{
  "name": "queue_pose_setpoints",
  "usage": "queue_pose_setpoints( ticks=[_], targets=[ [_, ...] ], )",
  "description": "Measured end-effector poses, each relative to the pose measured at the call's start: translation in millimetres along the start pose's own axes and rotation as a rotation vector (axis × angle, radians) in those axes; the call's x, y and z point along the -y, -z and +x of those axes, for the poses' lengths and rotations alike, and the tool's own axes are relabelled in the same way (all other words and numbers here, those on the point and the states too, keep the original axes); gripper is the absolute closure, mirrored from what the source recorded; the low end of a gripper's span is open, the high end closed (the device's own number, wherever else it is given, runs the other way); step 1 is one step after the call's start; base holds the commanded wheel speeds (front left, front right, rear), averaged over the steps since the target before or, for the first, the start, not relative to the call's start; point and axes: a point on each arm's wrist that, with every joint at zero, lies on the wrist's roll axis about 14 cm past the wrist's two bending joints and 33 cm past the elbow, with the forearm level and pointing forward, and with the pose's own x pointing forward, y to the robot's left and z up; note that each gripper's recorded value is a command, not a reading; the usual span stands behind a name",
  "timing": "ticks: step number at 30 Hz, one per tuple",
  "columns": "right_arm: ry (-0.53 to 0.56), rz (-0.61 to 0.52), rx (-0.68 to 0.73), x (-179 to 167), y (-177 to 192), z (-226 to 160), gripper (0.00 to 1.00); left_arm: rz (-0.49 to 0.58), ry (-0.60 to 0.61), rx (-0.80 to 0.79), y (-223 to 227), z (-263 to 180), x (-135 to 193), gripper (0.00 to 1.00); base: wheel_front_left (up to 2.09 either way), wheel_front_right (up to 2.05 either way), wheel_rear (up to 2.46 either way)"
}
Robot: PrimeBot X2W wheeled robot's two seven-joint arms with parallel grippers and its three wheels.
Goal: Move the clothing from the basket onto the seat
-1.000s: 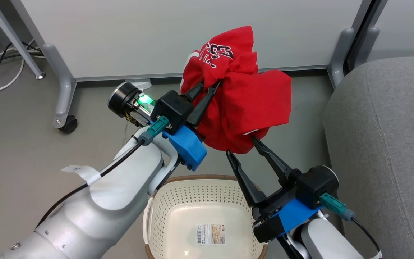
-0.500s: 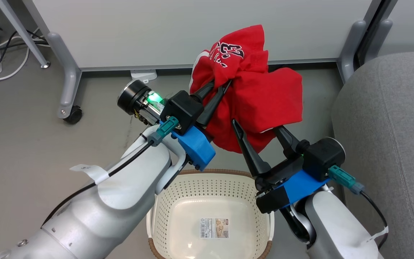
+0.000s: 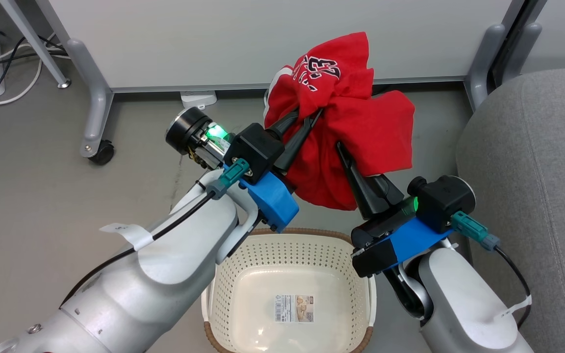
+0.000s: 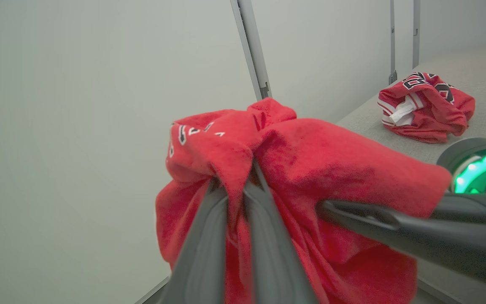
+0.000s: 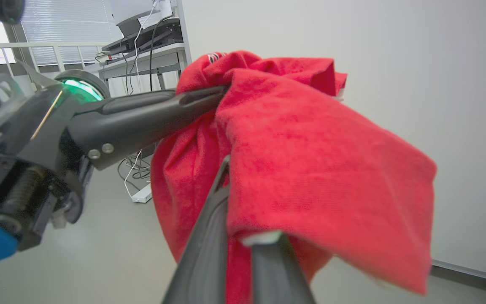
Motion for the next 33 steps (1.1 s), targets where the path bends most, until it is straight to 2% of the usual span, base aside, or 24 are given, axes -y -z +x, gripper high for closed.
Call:
queue_pose_setpoints(
  ticks=[24, 25, 26, 33],
  targets=[
    [-0.004, -0.007, 0.001, -1.3, -0.8, 0.3, 1.0, 0.0, -0.003, -0.007, 2.1, -1.2, -1.3, 1.0, 0.0, 0.0, 0.0],
    [-0.004, -0.008, 0.003, -1.2, -1.5, 0.1, 1.0, -0.023, -0.011, -0.001, 0.4, -0.6, -2.1, 1.0, 0.0, 0.0, 0.0],
    [-0.004, -0.008, 0.003, -1.2, -1.5, 0.1, 1.0, -0.023, -0.011, -0.001, 0.4, -0.6, -2.1, 0.0, 0.0, 0.0, 0.0],
    [-0.004, -0.011, 0.006, -1.9, -3.8, -0.8, 1.0, -0.01, -0.016, -0.002, -0.2, -1.6, -2.9, 0.0, 0.0, 0.0, 0.0]
  ],
)
